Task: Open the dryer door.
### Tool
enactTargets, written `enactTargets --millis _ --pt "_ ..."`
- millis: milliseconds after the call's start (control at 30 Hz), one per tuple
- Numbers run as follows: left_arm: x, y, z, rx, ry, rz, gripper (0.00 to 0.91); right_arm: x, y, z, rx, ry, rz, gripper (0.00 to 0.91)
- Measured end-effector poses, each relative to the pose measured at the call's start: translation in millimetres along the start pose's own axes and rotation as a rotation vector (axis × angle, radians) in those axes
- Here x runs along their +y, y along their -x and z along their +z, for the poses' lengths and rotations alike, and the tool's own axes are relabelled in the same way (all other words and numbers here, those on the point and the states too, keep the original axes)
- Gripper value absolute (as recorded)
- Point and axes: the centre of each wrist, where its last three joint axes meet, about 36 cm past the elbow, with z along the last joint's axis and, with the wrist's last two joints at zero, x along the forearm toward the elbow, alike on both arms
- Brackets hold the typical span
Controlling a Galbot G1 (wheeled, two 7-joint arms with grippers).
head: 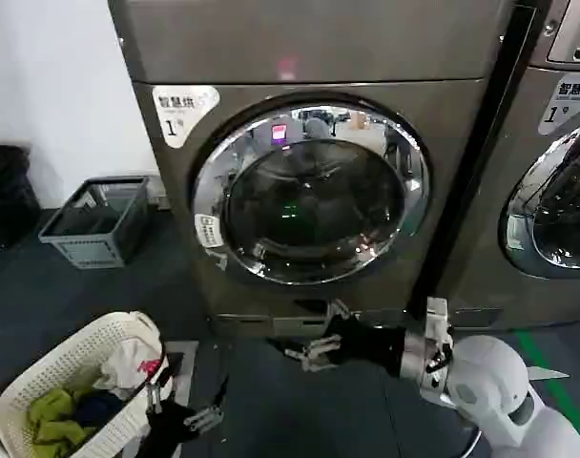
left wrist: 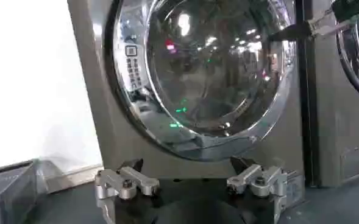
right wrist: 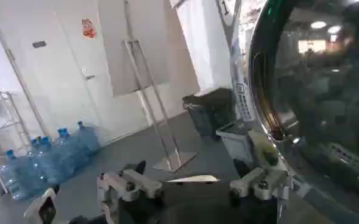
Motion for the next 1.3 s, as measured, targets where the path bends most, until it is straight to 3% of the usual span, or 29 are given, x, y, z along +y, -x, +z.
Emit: enactTargets --millis 333,1067,1300 --pt "2 -3 -1 -0.001 0.005 -0.003 0.907 -18 11 -1 -0.029 -0.095 -0.019 0.907" --pt "3 -7 -5 0.001 0.007 -0.012 0.907 -81 70 -21 -0.062 -0.213 -0.011 0.907" --pt "3 -8 -6 0.003 0.006 -0.013 0.907 -101 95 -24 -0.046 -0.206 -0.007 0.907"
